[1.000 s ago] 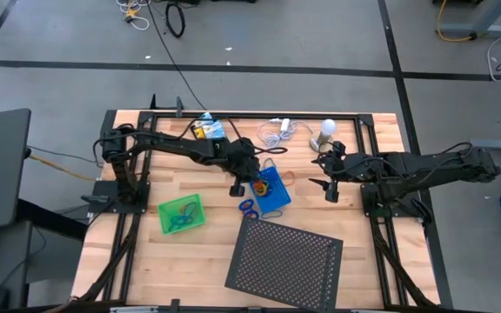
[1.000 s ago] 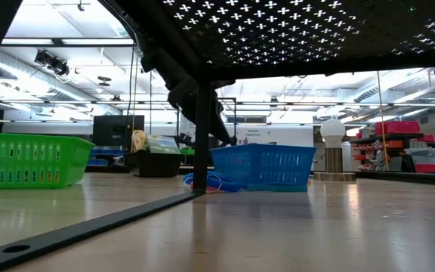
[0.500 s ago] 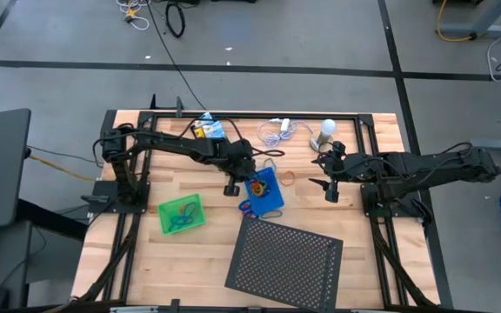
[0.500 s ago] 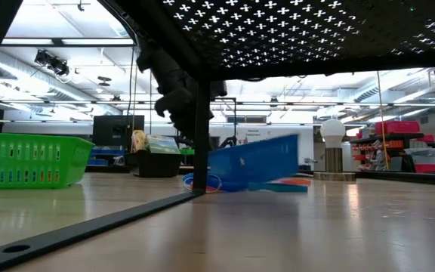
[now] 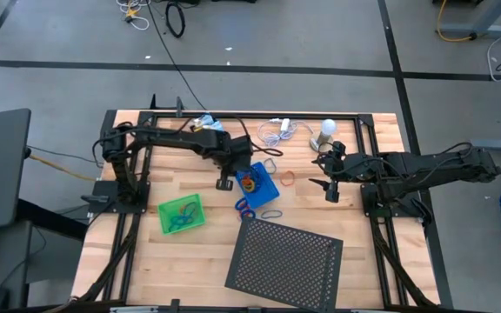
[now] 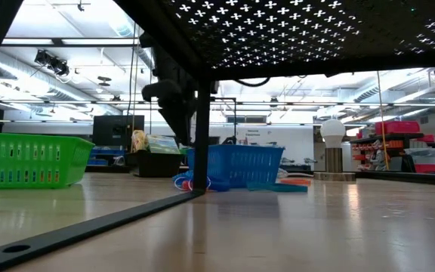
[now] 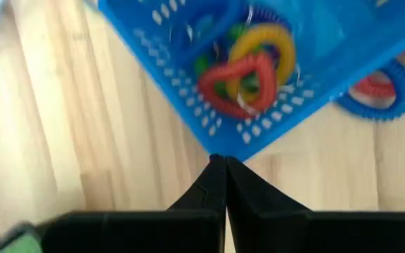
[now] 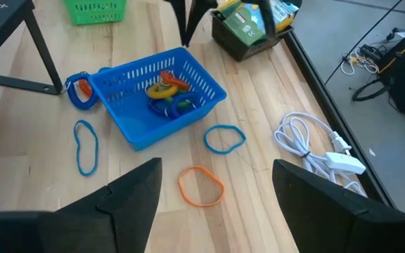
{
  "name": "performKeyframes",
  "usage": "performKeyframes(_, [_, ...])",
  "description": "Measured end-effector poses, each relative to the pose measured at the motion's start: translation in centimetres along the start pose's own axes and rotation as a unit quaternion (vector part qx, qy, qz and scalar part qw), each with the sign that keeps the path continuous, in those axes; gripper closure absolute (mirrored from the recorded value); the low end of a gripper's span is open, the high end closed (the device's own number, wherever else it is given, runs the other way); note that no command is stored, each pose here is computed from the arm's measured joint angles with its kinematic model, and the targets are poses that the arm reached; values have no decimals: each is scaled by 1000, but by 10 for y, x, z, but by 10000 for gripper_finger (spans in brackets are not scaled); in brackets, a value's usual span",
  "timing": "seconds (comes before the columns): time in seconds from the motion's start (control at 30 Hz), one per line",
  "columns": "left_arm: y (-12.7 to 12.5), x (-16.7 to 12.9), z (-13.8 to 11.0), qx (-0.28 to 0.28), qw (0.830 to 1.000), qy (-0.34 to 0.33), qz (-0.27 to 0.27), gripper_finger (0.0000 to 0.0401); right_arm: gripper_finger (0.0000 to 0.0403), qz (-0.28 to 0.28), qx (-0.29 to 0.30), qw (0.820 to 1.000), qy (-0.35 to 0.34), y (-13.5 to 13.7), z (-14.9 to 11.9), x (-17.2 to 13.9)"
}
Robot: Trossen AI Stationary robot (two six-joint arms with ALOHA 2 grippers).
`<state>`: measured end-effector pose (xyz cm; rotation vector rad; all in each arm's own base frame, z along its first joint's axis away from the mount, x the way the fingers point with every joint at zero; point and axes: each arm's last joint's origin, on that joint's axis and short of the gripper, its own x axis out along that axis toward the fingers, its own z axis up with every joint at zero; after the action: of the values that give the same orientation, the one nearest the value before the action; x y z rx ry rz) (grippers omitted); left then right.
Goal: Pick & Place Office Desk Supplies
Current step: Move the blue bin to the left
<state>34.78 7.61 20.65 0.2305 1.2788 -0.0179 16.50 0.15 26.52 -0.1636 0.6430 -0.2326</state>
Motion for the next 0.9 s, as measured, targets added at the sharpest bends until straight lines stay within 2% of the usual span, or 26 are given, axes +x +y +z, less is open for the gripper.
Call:
performKeyframes(0.1, [4, 0, -2, -9, 1000, 0, 1, 400, 124, 0, -1, 1000, 1, 0, 0, 0])
performKeyframes(0.2, [4, 0, 6, 4, 999, -39, -1, 400, 124, 0, -7, 1000, 1, 0, 0, 0])
performKeyframes(0.3, [1, -1, 14, 23, 996, -82, -15, 400, 124, 0, -8, 1000, 1, 0, 0, 0])
performKeyframes(0.4, [0, 3, 16, 26, 994, -94, -46, 400, 124, 0, -6, 1000, 1, 0, 0, 0])
performKeyframes(0.7, [-4, 36, 11, 24, 996, -38, -75, 400, 124, 0, -2, 1000, 1, 0, 0, 0])
performKeyframes(0.9, [-6, 38, 2, 13, 997, 16, -77, 400, 124, 0, 0, 1000, 2, 0, 0, 0])
